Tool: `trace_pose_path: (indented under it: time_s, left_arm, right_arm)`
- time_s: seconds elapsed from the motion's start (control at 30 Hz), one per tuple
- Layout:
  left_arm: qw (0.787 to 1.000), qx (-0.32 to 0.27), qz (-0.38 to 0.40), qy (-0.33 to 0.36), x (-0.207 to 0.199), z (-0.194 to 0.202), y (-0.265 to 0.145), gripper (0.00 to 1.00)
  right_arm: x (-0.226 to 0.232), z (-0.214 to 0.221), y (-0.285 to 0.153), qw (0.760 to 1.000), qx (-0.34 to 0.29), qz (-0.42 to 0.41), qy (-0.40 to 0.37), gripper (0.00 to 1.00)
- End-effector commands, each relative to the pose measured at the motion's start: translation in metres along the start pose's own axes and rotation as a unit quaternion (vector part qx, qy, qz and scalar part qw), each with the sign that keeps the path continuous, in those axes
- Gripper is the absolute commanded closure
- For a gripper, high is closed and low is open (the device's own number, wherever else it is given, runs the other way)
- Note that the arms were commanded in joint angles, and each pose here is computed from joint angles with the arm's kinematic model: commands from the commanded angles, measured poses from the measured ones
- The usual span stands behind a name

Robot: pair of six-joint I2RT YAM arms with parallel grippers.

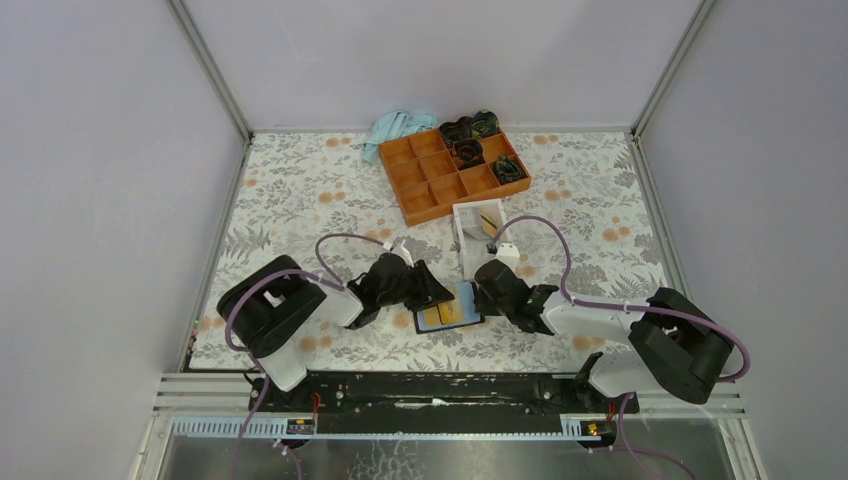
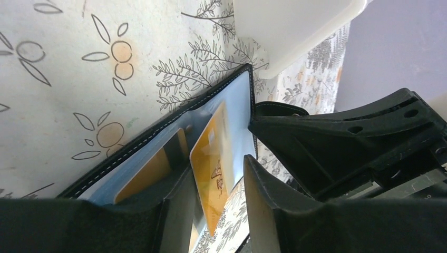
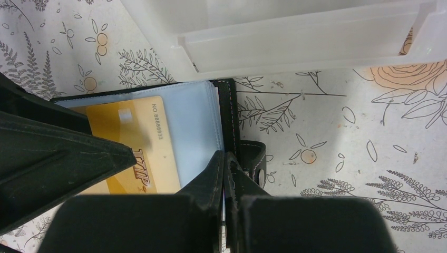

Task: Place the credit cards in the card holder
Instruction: Insert the credit card into the card holder.

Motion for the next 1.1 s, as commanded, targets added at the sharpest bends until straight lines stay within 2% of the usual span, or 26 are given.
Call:
trace_pose_path:
  time_s: [0.0,0.17,1.07]
  left_arm:
    - [0.992,0.013,-0.124,0.031,0.028,0.006,-0.006,0.54]
    - [0.986,0.016,-0.155,0.054,0.022,0.002,-0.007,0.5]
    - [0.963,0.07,-0.23,0.12,0.007,0.01,-0.01,0.45]
  right_arm:
    - [-0.013,0.018,0.0,0.998,0.049,0.02,-0.018,1.0]
    - [-0.012,0.018,0.0,0.998,0.048,0.018,-0.019,1.0]
    - [-0.008,0.017,0.002,0.998,0.056,0.004,-0.021,1.0]
Point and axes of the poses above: each gripper's point midway between its finger pads, its own y axis out along the fingers, its own x axis along the line the jaws close on, z = x × y, the point moved 10 cm from there along -y, back along the fingers, and after that the axes turned 1 degree about -y, right-handed, at the moved point
